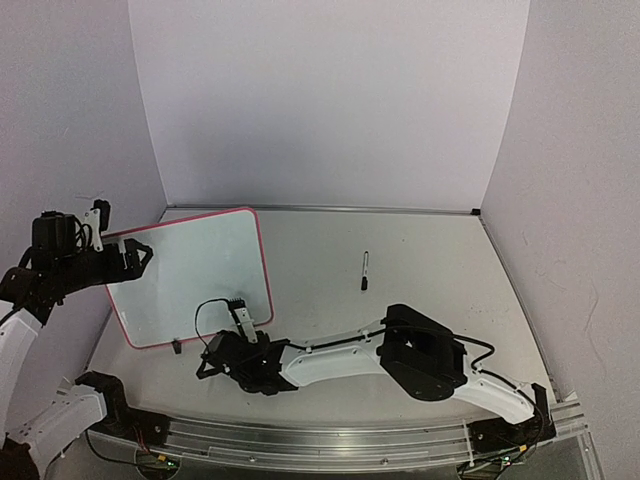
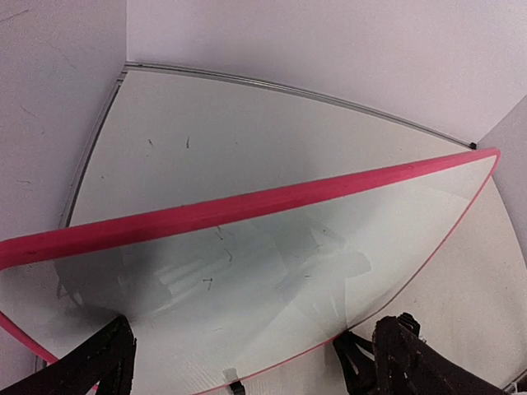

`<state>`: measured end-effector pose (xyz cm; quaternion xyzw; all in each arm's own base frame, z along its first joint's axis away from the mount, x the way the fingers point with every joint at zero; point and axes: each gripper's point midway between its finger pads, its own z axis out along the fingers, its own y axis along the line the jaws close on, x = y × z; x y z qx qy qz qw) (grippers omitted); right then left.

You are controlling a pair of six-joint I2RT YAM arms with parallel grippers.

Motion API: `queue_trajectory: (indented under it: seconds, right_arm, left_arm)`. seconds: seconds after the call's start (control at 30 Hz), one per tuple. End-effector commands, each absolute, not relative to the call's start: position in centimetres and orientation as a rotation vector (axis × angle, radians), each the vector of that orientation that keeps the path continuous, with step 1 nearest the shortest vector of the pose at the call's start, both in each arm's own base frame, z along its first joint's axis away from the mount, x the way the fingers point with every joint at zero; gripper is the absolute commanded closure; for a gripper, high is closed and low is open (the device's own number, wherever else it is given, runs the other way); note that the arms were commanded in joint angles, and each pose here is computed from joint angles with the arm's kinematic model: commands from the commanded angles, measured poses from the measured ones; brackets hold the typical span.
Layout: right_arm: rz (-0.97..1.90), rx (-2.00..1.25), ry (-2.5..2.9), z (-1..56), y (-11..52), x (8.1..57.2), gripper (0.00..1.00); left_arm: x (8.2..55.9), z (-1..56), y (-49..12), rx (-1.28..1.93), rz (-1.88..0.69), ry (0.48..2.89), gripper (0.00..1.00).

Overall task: Write a sentence on the whiteboard
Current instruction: Move the whiteboard stand to the center of the board.

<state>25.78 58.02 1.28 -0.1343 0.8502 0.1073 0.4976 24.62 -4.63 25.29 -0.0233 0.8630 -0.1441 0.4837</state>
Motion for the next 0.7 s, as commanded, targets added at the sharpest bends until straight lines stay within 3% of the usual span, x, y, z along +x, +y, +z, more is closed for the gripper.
queue_trajectory:
  seconds: [0.0, 0.27, 0.67]
  right_arm:
    - [0.068, -0.224, 2.064, 1.9, 52.7, 28.9, 1.00]
    - [-0.018, -0.154, 2.068, 2.1, 48.7, 30.6, 1.00]
    - [-0.136, -0.066, 2.059, 3.0, 42.4, 32.4, 1.00]
  left_arm:
    - [24.3, 26.9, -8.2, 0.135, -0.547, 2.019, 0.01]
    - [23.4, 27.6, -10.1, 0.237, -0.665, 1.977, 0.01]
    - [23.9, 27.1, -9.1, 0.191, -0.597, 2.008, 0.01]
